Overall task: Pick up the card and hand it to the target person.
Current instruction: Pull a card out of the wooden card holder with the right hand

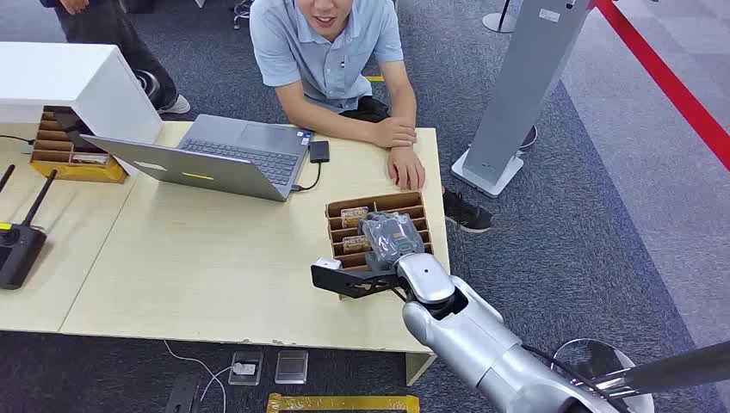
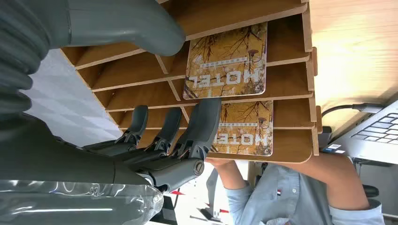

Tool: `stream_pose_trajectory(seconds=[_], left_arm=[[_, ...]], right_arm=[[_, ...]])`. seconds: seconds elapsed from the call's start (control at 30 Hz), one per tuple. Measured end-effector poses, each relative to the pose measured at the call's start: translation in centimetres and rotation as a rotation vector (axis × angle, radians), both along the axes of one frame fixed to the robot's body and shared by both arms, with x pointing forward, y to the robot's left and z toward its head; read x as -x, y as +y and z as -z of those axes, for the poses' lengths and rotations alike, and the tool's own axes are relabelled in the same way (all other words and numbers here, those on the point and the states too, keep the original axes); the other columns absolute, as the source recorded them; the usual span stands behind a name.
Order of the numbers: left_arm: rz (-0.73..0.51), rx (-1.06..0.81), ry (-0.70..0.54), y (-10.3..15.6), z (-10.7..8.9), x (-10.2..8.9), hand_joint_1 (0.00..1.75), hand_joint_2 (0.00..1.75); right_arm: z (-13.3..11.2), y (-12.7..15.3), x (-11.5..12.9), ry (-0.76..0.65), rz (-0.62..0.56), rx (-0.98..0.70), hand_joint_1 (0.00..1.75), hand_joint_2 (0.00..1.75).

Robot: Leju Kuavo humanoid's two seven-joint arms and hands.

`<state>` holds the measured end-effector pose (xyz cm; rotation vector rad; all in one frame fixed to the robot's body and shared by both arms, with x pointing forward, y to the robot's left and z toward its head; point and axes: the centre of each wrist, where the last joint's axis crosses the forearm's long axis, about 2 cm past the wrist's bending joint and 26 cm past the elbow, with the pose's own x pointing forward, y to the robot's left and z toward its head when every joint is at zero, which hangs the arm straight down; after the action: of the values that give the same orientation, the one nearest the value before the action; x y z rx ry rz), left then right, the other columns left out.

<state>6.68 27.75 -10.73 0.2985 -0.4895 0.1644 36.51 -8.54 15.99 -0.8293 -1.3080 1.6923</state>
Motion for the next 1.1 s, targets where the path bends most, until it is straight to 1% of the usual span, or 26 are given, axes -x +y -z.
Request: stream_pose_trajectory(seconds=[0.17, 0.27, 0.77, 1.1], left_arm=[[0.000, -0.002, 0.001, 0.00, 0.00, 0.02, 0.00, 0.00], [0.000, -0.002, 0.001, 0.00, 0.00, 0.01, 0.00, 0.00], [0.001, -0.002, 0.001, -0.02, 0.00, 0.01, 0.00, 0.00], [0.009, -0.005, -0.004, -0.01, 0.00, -0.01, 0.00, 0.00]], right_arm=[[0.27, -0.12, 0.02, 0.010, 0.005, 0.009, 1.28, 1.75], [0.32, -0.17, -0.02, 0.011, 0.007, 0.011, 1.34, 1.75], [0.24, -0.13, -0.05, -0.001, 0.006, 0.014, 1.50, 1.75], [0.21, 0.14, 0.03, -0.003, 0.000, 0.009, 1.50, 1.75]])
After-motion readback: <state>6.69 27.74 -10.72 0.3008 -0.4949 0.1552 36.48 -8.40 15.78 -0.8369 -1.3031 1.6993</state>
